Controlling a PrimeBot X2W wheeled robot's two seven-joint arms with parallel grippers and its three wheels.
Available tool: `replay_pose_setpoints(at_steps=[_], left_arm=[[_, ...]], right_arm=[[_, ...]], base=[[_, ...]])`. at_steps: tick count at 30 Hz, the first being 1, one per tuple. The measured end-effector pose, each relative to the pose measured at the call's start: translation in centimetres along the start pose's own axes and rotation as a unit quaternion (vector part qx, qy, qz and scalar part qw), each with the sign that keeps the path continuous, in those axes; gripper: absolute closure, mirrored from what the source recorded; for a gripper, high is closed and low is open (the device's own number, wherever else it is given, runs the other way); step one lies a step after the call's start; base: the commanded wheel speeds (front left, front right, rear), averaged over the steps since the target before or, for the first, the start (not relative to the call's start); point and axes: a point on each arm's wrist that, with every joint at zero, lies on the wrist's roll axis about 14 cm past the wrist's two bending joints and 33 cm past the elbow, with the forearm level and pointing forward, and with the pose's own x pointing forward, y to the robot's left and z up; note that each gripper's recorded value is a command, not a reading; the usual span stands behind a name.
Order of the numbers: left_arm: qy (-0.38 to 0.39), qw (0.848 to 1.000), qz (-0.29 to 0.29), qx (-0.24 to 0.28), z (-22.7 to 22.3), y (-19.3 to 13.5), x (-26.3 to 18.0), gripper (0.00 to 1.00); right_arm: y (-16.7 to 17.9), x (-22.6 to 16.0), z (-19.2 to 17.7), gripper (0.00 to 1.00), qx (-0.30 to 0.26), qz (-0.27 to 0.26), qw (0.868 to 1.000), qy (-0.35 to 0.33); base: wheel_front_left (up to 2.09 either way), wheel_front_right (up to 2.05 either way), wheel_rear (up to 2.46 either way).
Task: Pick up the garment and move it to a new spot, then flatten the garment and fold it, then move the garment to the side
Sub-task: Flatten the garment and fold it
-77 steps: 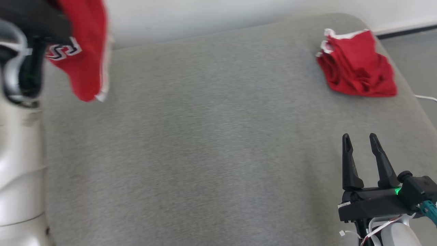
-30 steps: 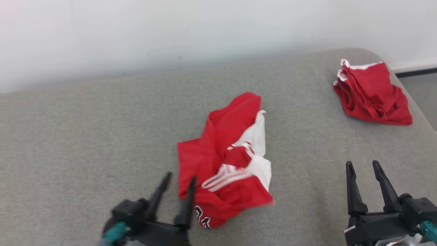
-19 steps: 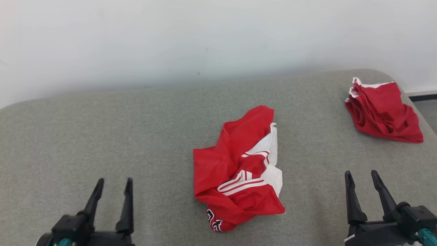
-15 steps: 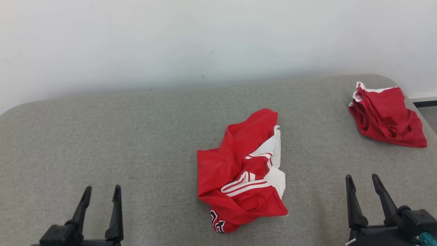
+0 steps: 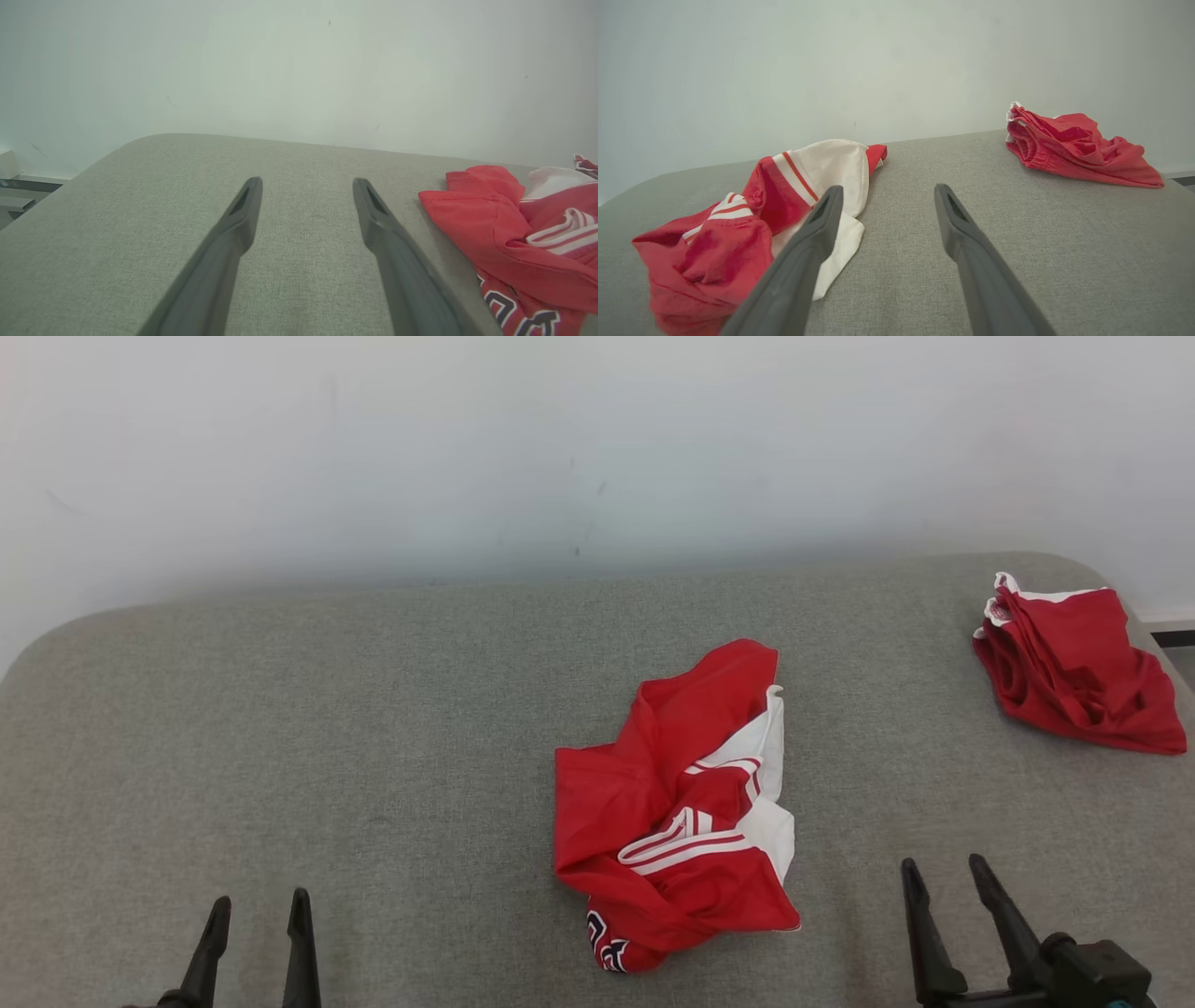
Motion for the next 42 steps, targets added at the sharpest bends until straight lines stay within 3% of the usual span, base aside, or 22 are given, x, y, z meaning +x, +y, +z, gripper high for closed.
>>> replay_pose_setpoints(at_steps=[14,28,35,36,37,42], left_arm=[[0.009,1.0,-0.007,0.01,-0.8,0.0,0.4,0.0],[0.017,1.0,0.001,0.005,-1.5,0.4,0.2,0.0],[0.025,1.0,0.015,0.003,-2.0,1.1,0.0,0.0],[0.027,0.999,0.018,0.003,-2.1,1.3,0.0,0.0],[0.028,0.999,0.021,0.003,-2.2,1.4,0.0,0.0],[0.034,0.999,0.031,0.003,-2.5,1.9,-0.1,0.0]], right_arm=[[1.0,-0.2,-0.8,0.0,0.01,0.013,1.0,0.012],[7.7,3.5,-2.5,0.0,0.003,0.142,0.989,0.053],[9.9,4.9,-5.8,0.0,0.016,0.182,0.974,0.131],[10.5,4.8,-6.4,0.64,0.021,0.19,0.97,0.147],[11.0,4.8,-6.9,1.0,0.024,0.199,0.967,0.157],[10.4,6.5,-6.5,1.0,0.025,0.202,0.966,0.156]], base=[[0.0,0.0,0.0],[0.0,0.0,0.0],[0.0,0.0,0.0],[0.0,0.0,0.0],[0.0,0.0,0.0],[0.0,0.0,0.0]])
